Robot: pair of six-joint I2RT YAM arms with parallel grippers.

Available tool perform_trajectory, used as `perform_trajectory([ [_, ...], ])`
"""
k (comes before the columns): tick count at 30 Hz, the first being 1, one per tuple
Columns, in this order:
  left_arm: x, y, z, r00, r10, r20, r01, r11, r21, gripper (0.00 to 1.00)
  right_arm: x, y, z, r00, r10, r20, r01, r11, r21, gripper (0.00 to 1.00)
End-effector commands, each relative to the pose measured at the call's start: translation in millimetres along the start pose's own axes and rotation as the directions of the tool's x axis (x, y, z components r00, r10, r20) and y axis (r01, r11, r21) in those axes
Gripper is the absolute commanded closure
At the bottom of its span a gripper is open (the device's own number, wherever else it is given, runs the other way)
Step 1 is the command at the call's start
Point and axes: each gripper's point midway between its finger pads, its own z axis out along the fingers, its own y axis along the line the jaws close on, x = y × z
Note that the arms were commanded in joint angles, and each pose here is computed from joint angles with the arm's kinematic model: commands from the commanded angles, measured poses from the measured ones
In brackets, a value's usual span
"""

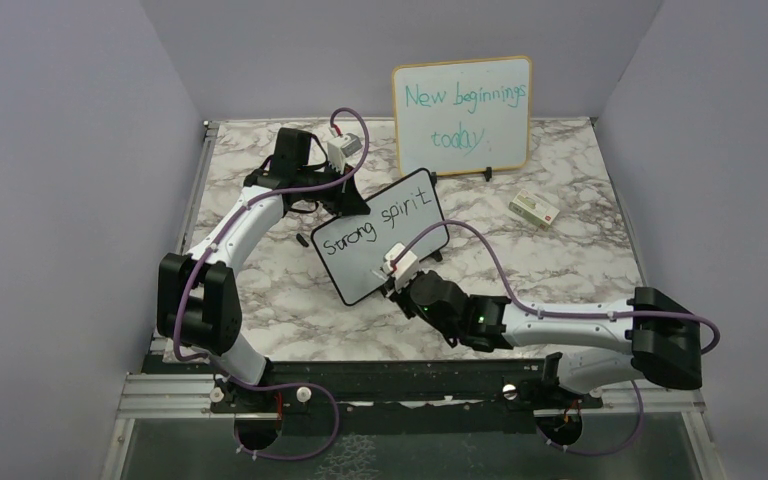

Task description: Write a sentence on the whiteboard

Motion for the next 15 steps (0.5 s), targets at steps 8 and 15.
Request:
perform_trajectory([
  [8, 25.9, 17.0, 4.8, 0.997, -0.021, -0.071, 0.015, 0.996, -0.085, 1.00, -32.6, 9.1, 13.5, 0.996, 0.013, 0.092, -0.014, 1.000, 0.002, 1.00],
  [15, 26.0, 16.5, 4.9, 0.997, -0.023, -0.071, 0.017, 0.996, -0.083, 1.00, -32.6, 11.2, 20.2, 0.996, -0.004, 0.086, 0.003, 1.000, 0.009, 0.99],
])
